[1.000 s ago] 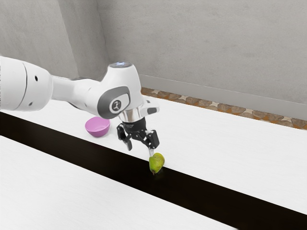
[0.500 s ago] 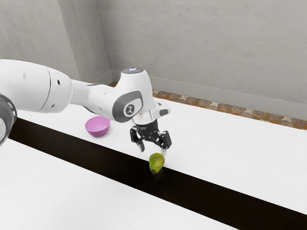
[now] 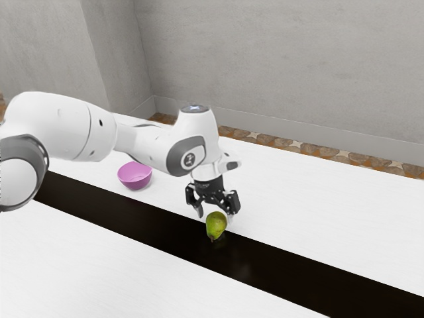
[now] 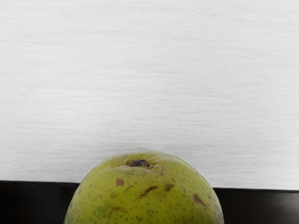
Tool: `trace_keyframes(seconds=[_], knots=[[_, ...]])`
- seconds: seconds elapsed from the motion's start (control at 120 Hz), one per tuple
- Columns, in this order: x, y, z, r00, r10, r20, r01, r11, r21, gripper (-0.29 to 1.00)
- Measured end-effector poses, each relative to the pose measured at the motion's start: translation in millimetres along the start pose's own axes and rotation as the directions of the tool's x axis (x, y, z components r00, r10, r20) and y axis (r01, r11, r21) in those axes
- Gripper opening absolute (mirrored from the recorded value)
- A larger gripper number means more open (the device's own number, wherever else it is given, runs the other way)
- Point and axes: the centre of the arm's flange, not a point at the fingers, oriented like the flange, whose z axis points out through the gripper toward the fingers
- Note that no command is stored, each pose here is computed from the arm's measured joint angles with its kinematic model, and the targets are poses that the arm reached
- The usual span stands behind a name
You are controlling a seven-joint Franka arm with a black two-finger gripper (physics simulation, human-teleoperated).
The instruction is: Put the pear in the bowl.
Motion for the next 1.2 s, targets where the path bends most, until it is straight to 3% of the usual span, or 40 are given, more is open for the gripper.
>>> trace_keyframes(seconds=[0.475,0.833,1.2], knots=[[8.1,0.5,18.7,1.000,0.008,0.012,-0.008,1.000,0.017,0.70],[9.9,0.0,18.9,1.000,0.002,0.011,-0.002,1.000,0.015,0.44],[18.6,-11.4,-8.5,1.000,-0.025,0.002,0.025,0.999,0.025,0.34]])
